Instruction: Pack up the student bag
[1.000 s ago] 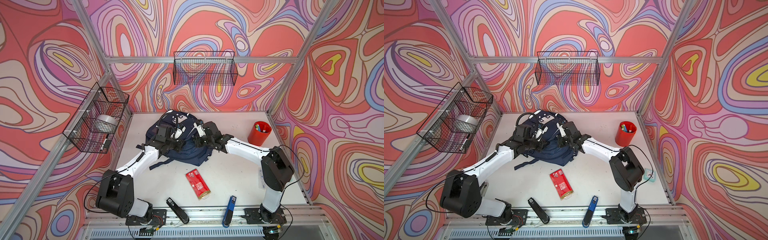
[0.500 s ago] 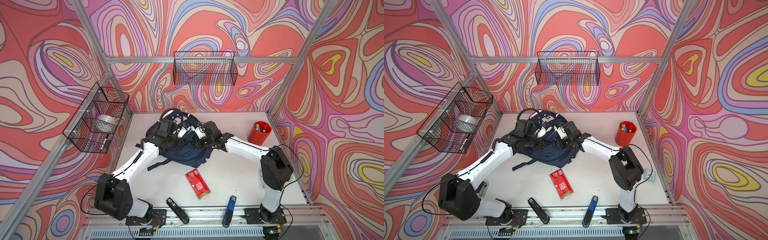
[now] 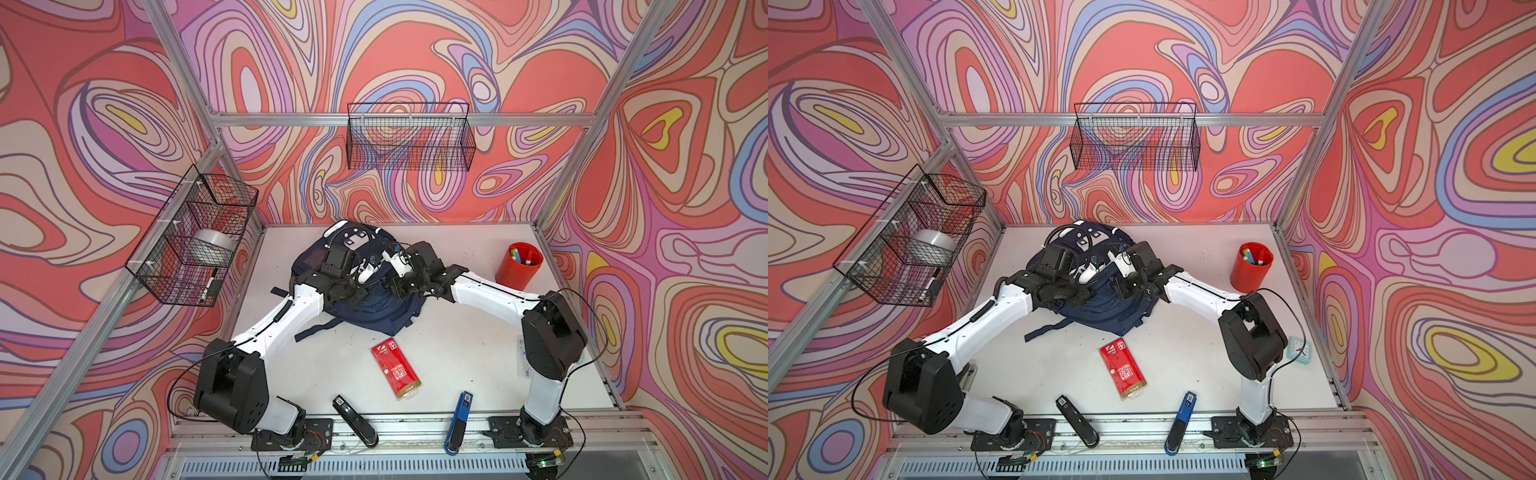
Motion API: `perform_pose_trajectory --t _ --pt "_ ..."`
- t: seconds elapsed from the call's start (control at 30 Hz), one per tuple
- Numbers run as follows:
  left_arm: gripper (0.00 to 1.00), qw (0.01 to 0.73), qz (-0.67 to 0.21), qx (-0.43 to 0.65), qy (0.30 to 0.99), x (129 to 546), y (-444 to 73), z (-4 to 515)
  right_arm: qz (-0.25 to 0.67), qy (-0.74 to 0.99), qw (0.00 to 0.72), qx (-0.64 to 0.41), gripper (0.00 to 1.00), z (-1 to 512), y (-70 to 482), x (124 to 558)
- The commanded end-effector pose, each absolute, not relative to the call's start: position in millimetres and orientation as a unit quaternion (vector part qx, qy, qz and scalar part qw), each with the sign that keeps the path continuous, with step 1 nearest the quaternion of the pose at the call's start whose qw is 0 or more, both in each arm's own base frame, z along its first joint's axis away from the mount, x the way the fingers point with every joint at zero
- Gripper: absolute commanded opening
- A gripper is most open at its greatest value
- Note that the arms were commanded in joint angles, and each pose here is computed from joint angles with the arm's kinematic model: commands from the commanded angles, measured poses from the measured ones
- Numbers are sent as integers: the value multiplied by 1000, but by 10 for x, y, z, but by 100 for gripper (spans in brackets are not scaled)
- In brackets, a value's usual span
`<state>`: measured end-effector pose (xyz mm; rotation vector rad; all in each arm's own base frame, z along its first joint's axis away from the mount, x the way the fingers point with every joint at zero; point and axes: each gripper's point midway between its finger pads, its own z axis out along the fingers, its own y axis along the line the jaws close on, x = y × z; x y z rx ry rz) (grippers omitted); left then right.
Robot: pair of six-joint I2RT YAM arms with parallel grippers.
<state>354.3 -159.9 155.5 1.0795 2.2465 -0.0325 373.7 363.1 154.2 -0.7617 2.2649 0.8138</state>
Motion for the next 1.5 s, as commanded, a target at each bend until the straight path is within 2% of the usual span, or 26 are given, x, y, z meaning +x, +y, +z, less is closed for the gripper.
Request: perform_pose_trajectory --t 0.0,0.17,0.27,0.57,0.93,1.03,1.2,1.3,1.47 --pt "50 310 14 487 817 3404 -1481 1533 322 845 294 -311 0 1579 3678 3743" --pt "47 347 -13 524 778 3466 -1411 1697 326 842 289 -320 0 1535 3714 3753" --pt "47 341 -21 547 764 3431 -1323 1659 327 841 289 -319 0 1515 3710 3771" --pt "48 351 -14 559 751 3430 -1123 1620 326 840 293 -319 0 1509 3677 3835" --pt "46 360 13 566 742 3697 -1027 1561 335 836 290 -323 0 1498 3695 3806" --pt "36 355 -6 570 741 3692 -1079 1547 336 836 289 -325 0 1514 3698 3802" --pt "1 348 -44 572 742 3621 -1166 1588 328 840 296 -315 0 1574 3684 3801" --pt "0 344 -68 570 743 3580 -1219 1654 287 851 305 -317 0 1566 3660 3773" --pt "0 333 -96 574 742 3524 -1277 1648 288 858 307 -296 0 1661 3764 3668"
